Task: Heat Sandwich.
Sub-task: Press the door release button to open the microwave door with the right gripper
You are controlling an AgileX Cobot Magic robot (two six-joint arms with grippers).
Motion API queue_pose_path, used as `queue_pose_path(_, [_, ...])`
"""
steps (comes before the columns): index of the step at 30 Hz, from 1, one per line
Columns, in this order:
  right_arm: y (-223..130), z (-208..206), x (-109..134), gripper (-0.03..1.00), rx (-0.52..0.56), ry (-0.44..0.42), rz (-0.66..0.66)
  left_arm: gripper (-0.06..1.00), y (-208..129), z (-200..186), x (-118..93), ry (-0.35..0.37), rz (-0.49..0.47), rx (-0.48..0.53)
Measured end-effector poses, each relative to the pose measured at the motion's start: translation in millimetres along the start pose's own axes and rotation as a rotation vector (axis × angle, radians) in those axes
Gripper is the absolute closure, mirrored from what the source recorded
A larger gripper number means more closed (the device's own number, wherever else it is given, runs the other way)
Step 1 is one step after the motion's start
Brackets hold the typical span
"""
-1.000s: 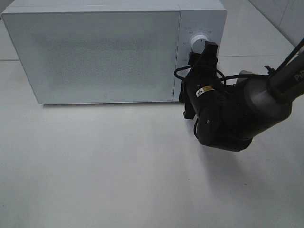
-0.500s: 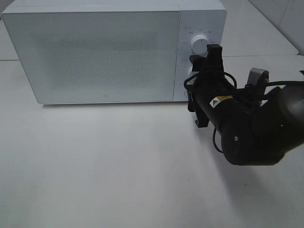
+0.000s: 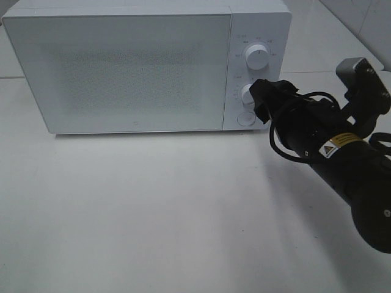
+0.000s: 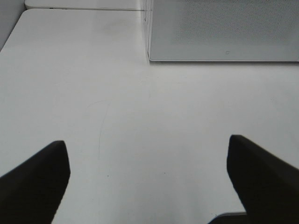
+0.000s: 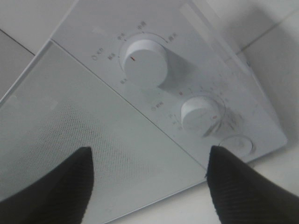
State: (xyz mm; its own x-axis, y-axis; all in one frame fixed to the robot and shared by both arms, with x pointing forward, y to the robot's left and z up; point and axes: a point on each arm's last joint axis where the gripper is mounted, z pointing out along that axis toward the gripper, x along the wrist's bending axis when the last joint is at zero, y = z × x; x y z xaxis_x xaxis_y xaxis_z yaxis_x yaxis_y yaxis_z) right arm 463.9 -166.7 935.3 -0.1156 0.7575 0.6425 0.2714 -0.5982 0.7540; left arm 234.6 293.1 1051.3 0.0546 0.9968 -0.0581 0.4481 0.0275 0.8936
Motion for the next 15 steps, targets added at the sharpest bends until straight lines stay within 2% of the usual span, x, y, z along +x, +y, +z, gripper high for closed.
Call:
queue_pose_path(2, [3, -2, 2, 0.28, -0.008, 0.007, -0.045, 0.11, 0, 0, 0, 0.0, 0.0, 0.0])
queue_pose_path(6, [16, -10, 10, 0.19, -0.03, 0.023, -0.327, 0.11, 0, 0, 0, 0.0, 0.0, 0.0])
queue_pose_path(7, [16, -10, 10, 0.19, -0.03, 0.023, -0.327, 0.11, 0, 0, 0, 0.0, 0.0, 0.0])
queue_pose_path(8, [18, -12, 10, 0.14, -0.013, 0.004, -0.422, 0.11, 0, 0, 0, 0.0, 0.0, 0.0])
queue_pose_path(10, [21, -14, 10, 0.09, 0.003, -0.018, -0.514, 0.11, 0, 0, 0, 0.0, 0.0, 0.0])
queue_pose_path(12, [23, -16, 11, 0.07, 0.008, -0.026, -0.545, 0.11, 0, 0, 0, 0.0, 0.0, 0.0])
queue_pose_path(15, [31, -22, 9, 0.0, 0.04, -0.083, -0.663, 0.11, 0, 0, 0, 0.0, 0.0, 0.0])
